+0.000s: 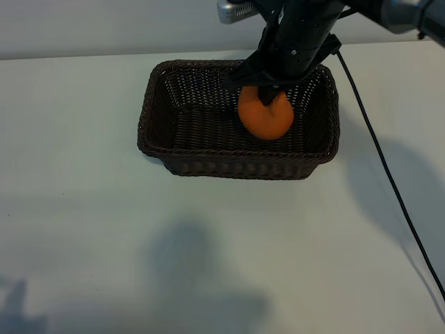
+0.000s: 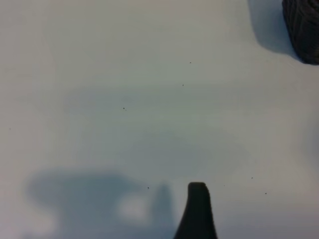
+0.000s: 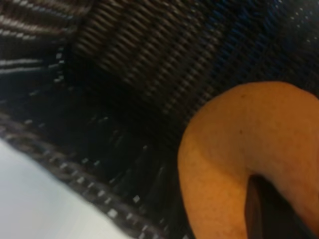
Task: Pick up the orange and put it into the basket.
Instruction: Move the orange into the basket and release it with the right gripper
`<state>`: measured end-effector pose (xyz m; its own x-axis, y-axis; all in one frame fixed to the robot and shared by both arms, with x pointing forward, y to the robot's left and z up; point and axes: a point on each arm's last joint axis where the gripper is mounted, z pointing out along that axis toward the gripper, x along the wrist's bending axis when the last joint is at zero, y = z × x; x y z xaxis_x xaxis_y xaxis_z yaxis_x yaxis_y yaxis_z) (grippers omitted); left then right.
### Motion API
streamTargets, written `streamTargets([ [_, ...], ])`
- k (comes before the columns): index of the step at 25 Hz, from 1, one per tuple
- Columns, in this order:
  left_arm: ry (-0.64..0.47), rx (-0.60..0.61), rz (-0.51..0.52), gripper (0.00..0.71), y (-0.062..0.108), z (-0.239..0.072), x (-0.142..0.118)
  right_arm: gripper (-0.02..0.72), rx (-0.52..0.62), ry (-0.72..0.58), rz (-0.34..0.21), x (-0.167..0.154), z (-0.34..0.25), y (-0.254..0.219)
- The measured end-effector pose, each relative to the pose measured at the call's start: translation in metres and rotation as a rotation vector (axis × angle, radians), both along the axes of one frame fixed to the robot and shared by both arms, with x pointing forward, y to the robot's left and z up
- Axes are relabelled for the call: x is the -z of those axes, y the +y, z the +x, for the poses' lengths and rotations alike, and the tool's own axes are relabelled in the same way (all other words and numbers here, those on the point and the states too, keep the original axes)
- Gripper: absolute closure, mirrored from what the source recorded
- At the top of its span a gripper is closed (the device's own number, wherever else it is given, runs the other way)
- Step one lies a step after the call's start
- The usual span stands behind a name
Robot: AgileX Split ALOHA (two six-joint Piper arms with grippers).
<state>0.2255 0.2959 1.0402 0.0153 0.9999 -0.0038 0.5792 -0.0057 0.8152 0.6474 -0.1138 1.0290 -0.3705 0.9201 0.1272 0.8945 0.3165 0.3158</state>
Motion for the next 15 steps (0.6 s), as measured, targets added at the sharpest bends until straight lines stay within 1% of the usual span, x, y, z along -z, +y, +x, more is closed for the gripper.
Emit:
streamTargets([
  [9,0.0,0.0,0.0,0.118,0.0,0.0,0.0,0.653,-0.005,0.059,-0.042,0.053,0.019,0.006],
  [12,0.0,0.0,0.0,0.118,0.0,0.0,0.0,0.653,-0.008,0.071,-0.055,0.062,0.02,0.006],
  [15,0.0,0.0,0.0,0.118,0.0,0.0,0.0,0.646,-0.007,0.068,-0.055,0.063,0.021,0.007],
])
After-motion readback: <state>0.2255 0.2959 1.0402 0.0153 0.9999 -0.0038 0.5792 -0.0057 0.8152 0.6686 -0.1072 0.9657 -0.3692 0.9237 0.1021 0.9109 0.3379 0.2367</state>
